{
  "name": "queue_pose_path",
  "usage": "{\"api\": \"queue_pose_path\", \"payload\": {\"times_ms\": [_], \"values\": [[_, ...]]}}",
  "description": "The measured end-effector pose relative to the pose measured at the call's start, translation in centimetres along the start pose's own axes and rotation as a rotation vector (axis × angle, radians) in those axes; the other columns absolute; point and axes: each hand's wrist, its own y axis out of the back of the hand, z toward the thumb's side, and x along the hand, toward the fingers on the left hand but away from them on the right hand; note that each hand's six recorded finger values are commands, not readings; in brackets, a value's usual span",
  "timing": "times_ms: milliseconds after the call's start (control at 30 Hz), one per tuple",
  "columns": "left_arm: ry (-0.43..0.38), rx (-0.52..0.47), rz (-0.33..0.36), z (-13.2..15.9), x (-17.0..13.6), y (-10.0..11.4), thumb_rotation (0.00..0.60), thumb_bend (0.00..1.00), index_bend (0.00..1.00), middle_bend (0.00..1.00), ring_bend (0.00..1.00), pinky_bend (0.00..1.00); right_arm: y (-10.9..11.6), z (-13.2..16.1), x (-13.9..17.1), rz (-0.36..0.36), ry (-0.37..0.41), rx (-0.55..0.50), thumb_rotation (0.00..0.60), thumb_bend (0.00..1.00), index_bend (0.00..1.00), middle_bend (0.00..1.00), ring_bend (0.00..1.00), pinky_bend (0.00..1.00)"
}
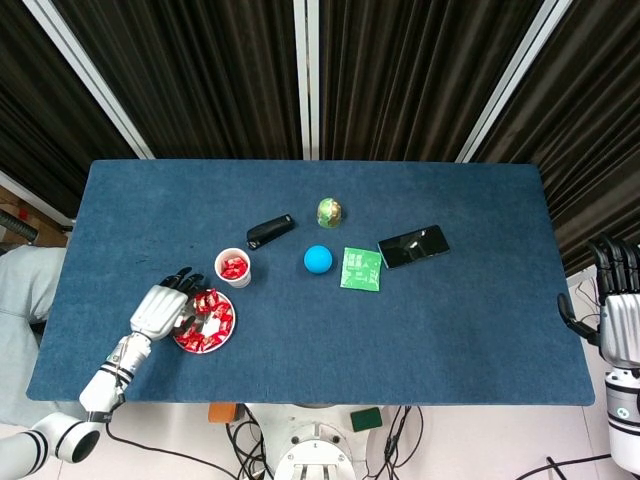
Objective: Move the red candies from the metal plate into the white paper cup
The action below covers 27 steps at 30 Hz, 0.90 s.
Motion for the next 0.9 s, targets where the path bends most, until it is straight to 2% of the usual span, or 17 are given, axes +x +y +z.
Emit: {"api": "queue_pose_path", "payload": {"times_ms": [900], "values": [[-0.005, 0.031, -0.006, 0.33, 0.1, -0.36, 0.6, 0.33, 0.47, 0.14, 0.03, 0.22, -0.21, -0.16, 0.04, 0.005, -0.006, -0.001, 0.6, 0.34, 0.0, 0.0, 0.0, 0.0]]}}
